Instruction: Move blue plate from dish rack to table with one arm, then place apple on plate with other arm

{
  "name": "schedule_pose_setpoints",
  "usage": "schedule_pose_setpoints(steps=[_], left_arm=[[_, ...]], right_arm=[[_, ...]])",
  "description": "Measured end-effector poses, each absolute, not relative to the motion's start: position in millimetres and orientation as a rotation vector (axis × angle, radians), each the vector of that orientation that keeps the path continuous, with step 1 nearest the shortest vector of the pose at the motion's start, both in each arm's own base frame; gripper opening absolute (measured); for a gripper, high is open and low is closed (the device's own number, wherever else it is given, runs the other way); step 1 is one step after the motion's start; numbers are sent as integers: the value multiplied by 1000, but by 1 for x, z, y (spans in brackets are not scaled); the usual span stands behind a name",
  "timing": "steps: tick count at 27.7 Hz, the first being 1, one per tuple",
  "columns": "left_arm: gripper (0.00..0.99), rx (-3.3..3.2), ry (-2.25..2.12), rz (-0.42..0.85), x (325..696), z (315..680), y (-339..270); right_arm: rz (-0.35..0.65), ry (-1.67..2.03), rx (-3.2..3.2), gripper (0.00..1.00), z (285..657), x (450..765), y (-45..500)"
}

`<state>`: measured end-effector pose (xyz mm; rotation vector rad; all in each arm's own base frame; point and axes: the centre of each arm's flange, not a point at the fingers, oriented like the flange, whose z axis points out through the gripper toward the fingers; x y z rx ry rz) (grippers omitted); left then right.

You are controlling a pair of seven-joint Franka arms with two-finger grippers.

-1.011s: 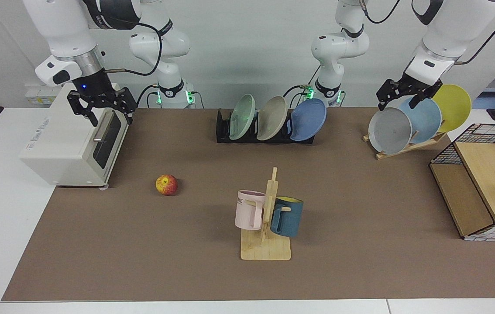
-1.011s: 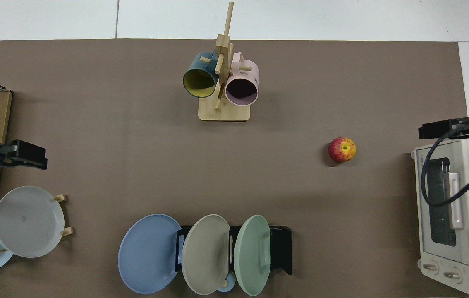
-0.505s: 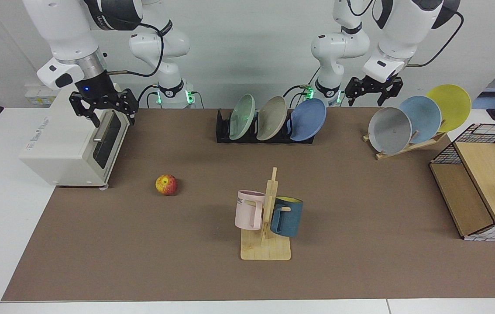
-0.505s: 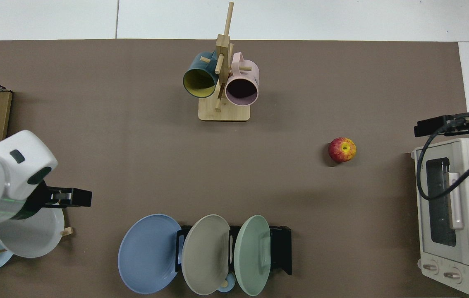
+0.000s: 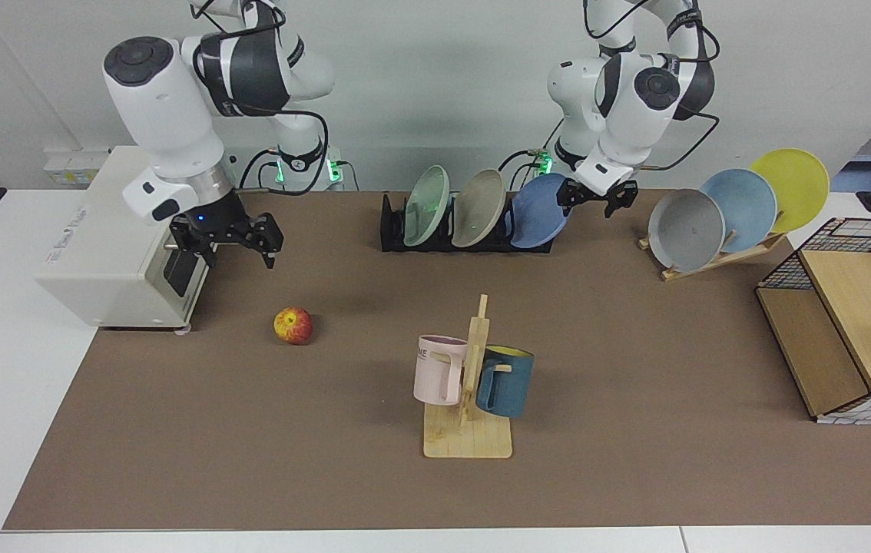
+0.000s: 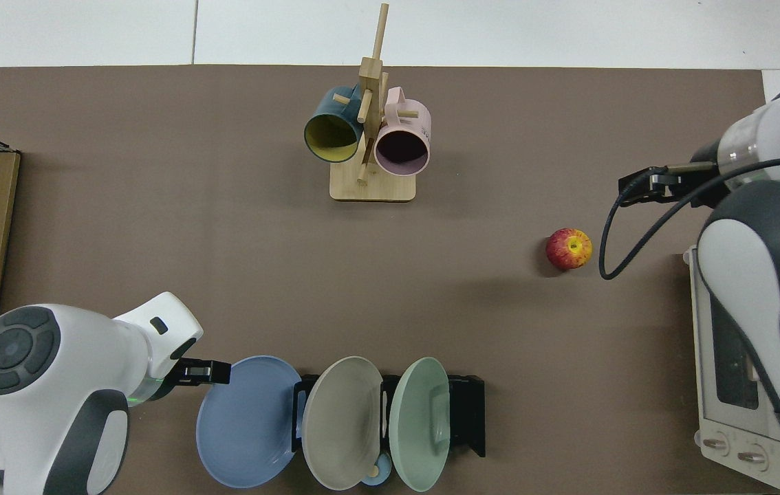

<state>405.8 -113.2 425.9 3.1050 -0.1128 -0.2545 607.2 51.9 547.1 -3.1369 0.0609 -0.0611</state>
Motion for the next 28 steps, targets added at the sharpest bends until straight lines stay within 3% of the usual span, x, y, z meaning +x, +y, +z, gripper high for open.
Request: schedule_pose_setpoints(steps=[6, 18, 19, 22, 23, 27, 28], left_arm=[[978, 3087, -104, -327, 395, 408, -116], [956, 3086, -151, -458, 377, 406, -130], [863, 3090, -155, -459, 375, 406, -133], [709, 3104, -171, -460, 371, 406, -143], [599, 3109, -179, -460, 370, 406, -147], [410, 3116, -189, -467, 366, 406, -154], [295, 3116, -189, -469, 366, 407, -154]], right_arm=[[-56, 85, -3139, 1000, 490, 618, 66], [0, 85, -3145, 1000, 407, 600, 66], [-3, 84, -3145, 1000, 401, 599, 66], [6, 81, -3146, 1000, 389, 594, 67], [13, 81, -3147, 1000, 384, 592, 67], [31, 82, -3150, 1000, 366, 590, 66], [32, 82, -3151, 1000, 361, 591, 67]])
